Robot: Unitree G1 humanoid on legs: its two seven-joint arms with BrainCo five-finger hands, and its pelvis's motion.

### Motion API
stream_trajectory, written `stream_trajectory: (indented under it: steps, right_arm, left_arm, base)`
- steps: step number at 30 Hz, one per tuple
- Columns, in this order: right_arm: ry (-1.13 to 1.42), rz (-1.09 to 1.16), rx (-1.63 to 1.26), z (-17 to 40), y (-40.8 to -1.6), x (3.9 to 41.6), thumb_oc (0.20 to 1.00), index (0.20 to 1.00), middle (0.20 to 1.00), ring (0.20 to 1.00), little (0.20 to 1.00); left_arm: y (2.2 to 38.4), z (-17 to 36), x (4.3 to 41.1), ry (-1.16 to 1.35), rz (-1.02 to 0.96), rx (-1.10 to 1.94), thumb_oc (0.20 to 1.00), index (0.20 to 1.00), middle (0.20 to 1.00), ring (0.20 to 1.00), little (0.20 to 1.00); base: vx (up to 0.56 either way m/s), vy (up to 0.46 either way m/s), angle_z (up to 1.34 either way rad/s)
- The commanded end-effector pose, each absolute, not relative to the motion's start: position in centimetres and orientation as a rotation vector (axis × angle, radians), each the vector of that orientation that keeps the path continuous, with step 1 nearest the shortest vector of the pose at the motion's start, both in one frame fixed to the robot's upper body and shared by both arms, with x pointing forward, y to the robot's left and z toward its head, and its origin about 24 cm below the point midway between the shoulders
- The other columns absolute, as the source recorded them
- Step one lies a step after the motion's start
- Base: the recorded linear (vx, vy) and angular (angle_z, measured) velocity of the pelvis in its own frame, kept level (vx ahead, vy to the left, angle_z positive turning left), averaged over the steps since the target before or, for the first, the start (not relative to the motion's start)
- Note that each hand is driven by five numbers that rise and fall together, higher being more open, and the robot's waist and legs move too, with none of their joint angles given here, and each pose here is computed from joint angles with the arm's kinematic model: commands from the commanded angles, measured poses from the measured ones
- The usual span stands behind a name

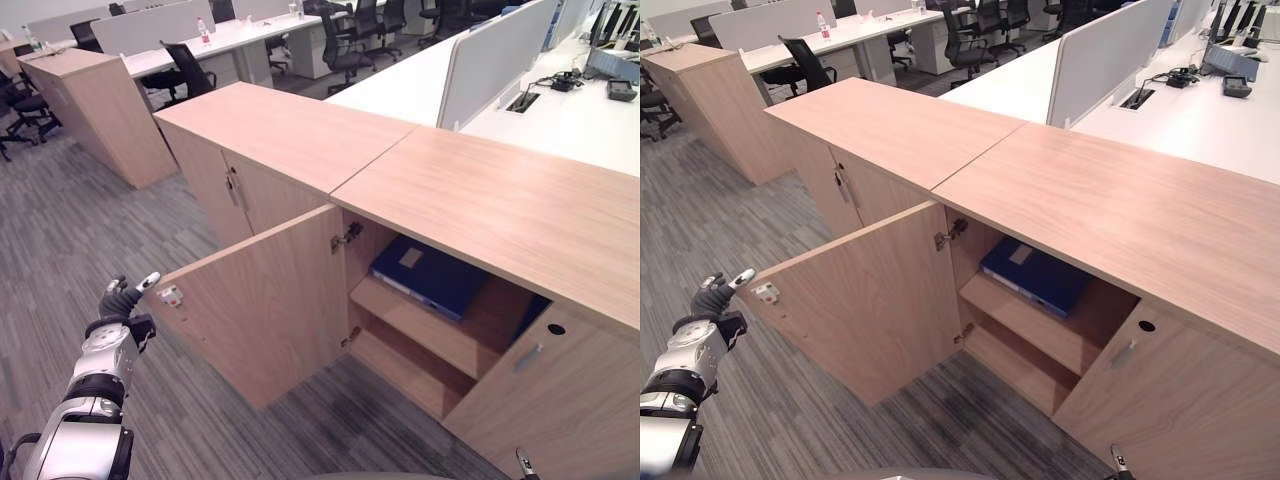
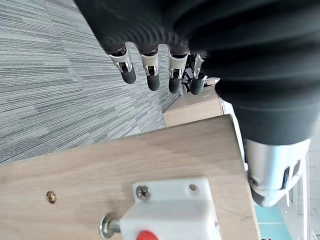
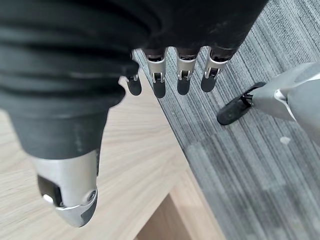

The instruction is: Put the empty folder in the office cabinet

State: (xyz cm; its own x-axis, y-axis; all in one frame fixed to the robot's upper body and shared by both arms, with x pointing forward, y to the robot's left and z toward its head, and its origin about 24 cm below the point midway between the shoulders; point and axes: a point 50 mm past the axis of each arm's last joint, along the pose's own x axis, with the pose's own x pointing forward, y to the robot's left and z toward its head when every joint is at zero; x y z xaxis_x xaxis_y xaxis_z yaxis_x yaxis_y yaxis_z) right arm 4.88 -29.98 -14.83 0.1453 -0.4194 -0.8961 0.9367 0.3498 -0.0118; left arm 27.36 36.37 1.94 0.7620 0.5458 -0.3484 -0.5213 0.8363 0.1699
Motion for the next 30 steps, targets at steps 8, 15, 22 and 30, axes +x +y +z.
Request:
stream_trajectory:
  steps: [8, 15, 22, 30]
  right_arm:
    - [0.970, -1.039, 0.636, -14.7, -29.7, 7.2, 1.000, 1.000, 1.000, 1.000, 1.000]
    - [0.972, -1.023, 0.680, -15.0, -28.6, 8.2, 1.000, 1.000, 1.000, 1.000, 1.000]
    - [1.019, -1.034, 0.687, -15.4, -27.9, 7.2, 1.000, 1.000, 1.000, 1.000, 1.000]
    - [1.045, -1.032, 0.703, -15.8, -27.6, 5.6, 1.000, 1.000, 1.000, 1.000, 1.000]
  left_arm:
    - [29.9, 2.5, 31.4, 0.280, 0.389, -0.049, 1.000, 1.000, 1.000, 1.000, 1.000]
    - [18.9, 1.2, 31.4, 0.214, 0.036, -0.291, 1.000, 1.000, 1.000, 1.000, 1.000]
    - [13.3, -0.8, 28.9, 0.281, -0.166, -0.411, 1.000, 1.000, 1.000, 1.000, 1.000]
    - [9.1, 5.3, 26.2, 0.117, -0.731, -0.509, 1.000, 1.000, 1.000, 1.000, 1.000]
  base:
    - [0.00, 0.000, 0.00]
    - [-0.01, -0.003, 0.10]
    - [0.00, -0.005, 0.05]
    - [0.00, -0.005, 0.05]
